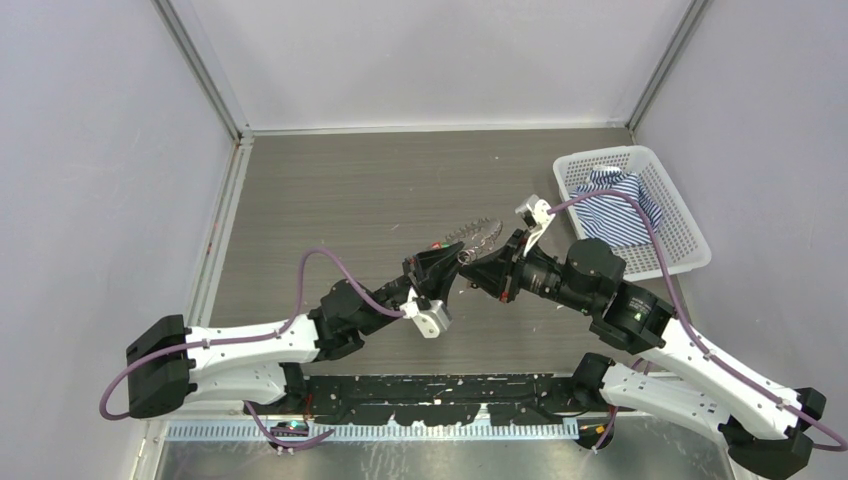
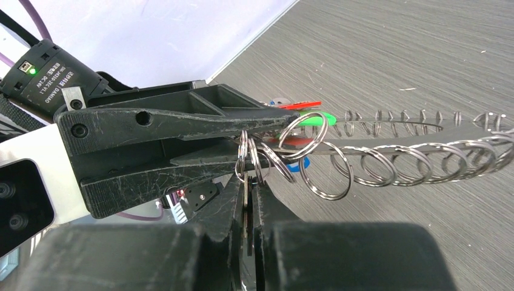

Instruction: Remove the keys from the keyring

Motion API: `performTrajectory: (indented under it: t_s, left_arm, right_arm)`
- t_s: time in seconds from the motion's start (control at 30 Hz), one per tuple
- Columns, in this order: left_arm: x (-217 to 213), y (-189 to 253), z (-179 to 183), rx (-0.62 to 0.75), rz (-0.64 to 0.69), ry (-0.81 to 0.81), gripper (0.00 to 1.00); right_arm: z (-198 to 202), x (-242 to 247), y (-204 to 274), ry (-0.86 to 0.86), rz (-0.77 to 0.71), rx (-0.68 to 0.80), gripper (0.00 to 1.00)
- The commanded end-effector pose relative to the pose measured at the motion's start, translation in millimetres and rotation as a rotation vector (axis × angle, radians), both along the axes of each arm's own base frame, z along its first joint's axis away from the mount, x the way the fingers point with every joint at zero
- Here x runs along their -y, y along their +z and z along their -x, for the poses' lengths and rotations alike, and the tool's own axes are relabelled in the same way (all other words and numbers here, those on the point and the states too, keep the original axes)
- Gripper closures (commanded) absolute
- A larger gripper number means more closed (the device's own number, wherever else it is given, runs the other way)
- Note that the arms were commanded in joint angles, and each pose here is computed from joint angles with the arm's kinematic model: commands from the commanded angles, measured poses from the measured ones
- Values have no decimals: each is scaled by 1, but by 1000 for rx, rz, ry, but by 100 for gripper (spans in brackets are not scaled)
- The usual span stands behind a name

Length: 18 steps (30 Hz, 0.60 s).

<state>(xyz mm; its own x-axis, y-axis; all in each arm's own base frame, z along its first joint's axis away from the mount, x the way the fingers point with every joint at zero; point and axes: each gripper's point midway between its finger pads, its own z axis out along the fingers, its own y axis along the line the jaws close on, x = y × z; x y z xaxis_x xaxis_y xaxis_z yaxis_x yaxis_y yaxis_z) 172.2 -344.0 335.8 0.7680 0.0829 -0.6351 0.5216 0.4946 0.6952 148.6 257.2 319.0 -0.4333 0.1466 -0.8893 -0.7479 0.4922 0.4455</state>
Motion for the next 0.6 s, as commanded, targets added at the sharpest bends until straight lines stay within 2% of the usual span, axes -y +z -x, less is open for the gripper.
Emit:
performTrajectory:
  t_s: [0.0, 0.57]
  left_arm:
    - [-5, 27, 6, 54, 80, -2, 100]
    - [-14, 35, 6, 63, 117, 13, 100]
  right_arm:
    - [-7, 8, 36, -58, -70, 57, 92]
    - [1, 15, 22, -11, 92, 57, 94]
